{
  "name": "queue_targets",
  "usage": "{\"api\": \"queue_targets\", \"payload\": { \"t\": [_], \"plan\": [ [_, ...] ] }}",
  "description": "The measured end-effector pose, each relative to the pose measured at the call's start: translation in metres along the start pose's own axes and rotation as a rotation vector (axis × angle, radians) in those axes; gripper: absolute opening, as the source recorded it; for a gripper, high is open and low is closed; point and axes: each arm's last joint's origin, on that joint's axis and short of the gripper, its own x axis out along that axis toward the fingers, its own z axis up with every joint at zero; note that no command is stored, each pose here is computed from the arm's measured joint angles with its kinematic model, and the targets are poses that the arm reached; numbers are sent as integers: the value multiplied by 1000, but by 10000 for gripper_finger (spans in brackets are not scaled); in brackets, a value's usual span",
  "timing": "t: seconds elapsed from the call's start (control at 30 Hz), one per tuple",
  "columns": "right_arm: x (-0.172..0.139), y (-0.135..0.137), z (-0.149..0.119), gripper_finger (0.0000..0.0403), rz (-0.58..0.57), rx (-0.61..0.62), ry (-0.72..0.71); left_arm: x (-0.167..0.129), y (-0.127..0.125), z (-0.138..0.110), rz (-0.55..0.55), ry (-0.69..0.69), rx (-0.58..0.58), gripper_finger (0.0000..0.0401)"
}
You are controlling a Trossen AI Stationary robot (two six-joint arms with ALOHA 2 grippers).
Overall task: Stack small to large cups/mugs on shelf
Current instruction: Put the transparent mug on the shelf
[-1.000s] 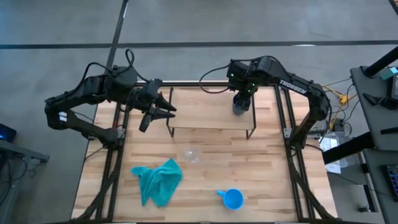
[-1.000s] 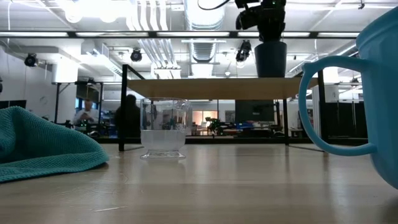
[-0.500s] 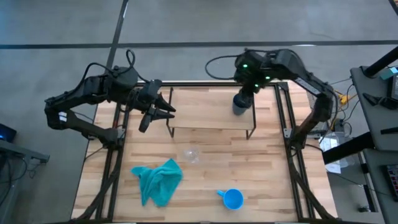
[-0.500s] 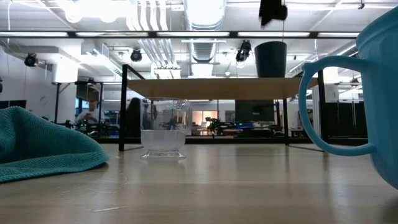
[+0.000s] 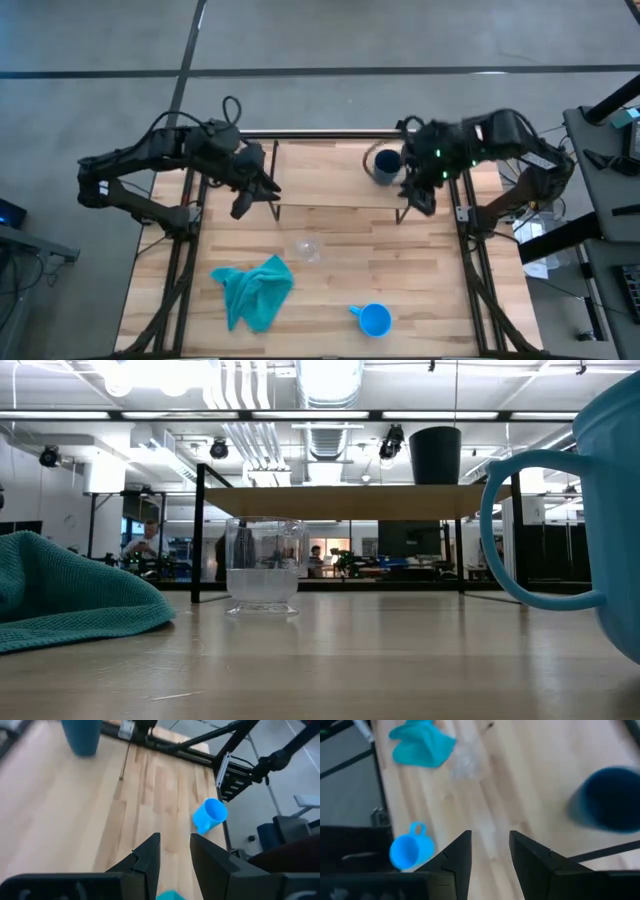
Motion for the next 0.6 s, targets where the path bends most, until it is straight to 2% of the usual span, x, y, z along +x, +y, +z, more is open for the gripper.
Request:
{"api": "queue_targets", "payload": {
  "t": [0.2, 0.37, 0.6],
  "plan": [
    [26, 30, -17, 127, 21, -34, 128, 28, 4, -9, -61, 64, -26, 93],
    [59, 48, -28, 123, -18, -20, 250, 55, 1, -8, -182, 80, -9, 93],
    [92, 68, -43, 121, -44, -60, 377, 82, -3, -11, -220, 160, -11, 93]
  ]
}}
